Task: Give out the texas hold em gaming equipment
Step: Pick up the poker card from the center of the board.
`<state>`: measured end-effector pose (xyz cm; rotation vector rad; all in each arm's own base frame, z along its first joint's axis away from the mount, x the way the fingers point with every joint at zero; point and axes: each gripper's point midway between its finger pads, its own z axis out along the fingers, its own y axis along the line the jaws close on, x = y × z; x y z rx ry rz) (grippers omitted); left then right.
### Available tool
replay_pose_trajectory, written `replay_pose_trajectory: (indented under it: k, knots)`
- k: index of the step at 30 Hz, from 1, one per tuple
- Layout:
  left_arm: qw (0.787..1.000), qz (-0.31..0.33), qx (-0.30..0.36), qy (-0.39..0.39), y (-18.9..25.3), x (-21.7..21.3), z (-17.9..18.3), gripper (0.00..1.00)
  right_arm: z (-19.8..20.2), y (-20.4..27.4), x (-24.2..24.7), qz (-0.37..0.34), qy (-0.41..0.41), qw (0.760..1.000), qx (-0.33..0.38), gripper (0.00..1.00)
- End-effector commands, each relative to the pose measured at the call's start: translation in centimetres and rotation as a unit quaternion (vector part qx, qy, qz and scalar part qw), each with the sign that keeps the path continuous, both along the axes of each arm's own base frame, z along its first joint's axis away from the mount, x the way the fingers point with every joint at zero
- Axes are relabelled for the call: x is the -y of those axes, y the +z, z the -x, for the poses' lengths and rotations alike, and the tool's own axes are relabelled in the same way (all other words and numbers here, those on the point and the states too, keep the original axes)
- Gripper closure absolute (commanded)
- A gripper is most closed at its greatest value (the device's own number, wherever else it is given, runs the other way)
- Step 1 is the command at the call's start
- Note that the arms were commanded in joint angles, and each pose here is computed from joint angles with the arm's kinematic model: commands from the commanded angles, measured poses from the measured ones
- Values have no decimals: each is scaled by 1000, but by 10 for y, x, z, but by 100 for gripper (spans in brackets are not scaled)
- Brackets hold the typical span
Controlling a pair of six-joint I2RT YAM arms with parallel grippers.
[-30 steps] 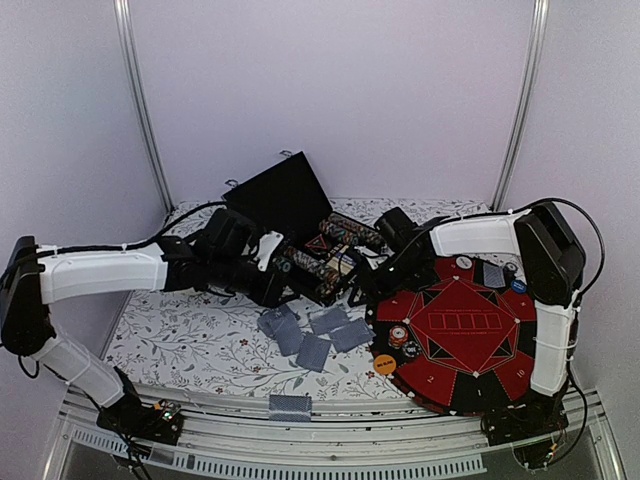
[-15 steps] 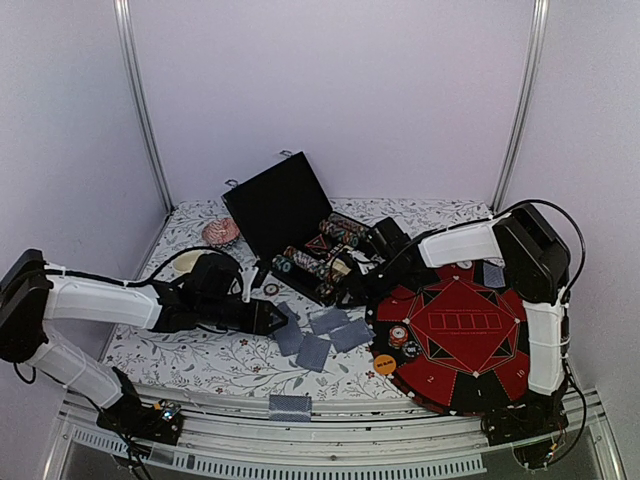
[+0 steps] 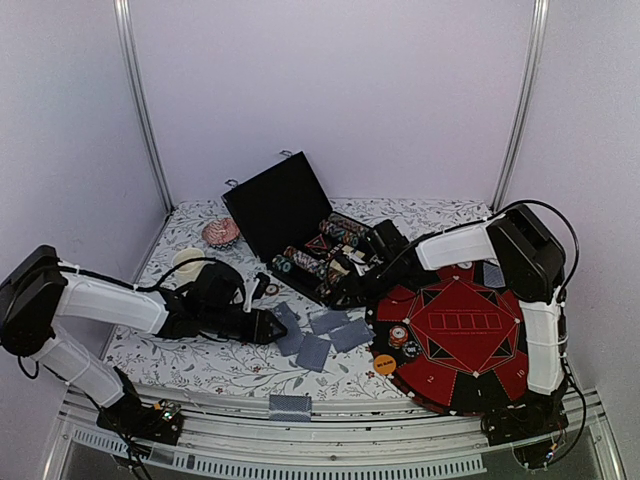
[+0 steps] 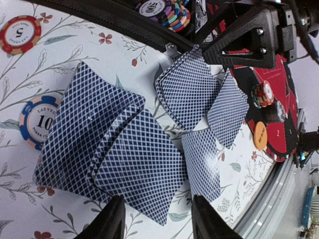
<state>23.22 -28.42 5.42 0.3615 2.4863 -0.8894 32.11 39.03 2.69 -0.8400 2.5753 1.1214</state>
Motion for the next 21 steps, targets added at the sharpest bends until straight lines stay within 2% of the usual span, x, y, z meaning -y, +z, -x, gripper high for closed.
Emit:
replay_pose_trajectory:
  k: [1, 7, 16, 18, 21]
  knots:
    - [1000, 4, -9, 1, -11, -2, 4, 52, 15, -27, -1, 7, 18, 999, -37, 54]
    - [1000, -1, -10, -8, -19, 2, 2, 53, 18, -28, -4, -6, 25, 999, -43, 58]
    - [1000, 7, -2, -20, -19, 8, -2, 54, 22, -29, -10, -28, 40, 997, -59, 78]
    - [1000, 8, -1, -21, -19, 9, -3, 59, 23, -28, -12, -34, 43, 997, -62, 84]
    - [999, 18, 5, -28, -15, 15, -5, 72, 23, -25, -14, -40, 47, 996, -61, 92]
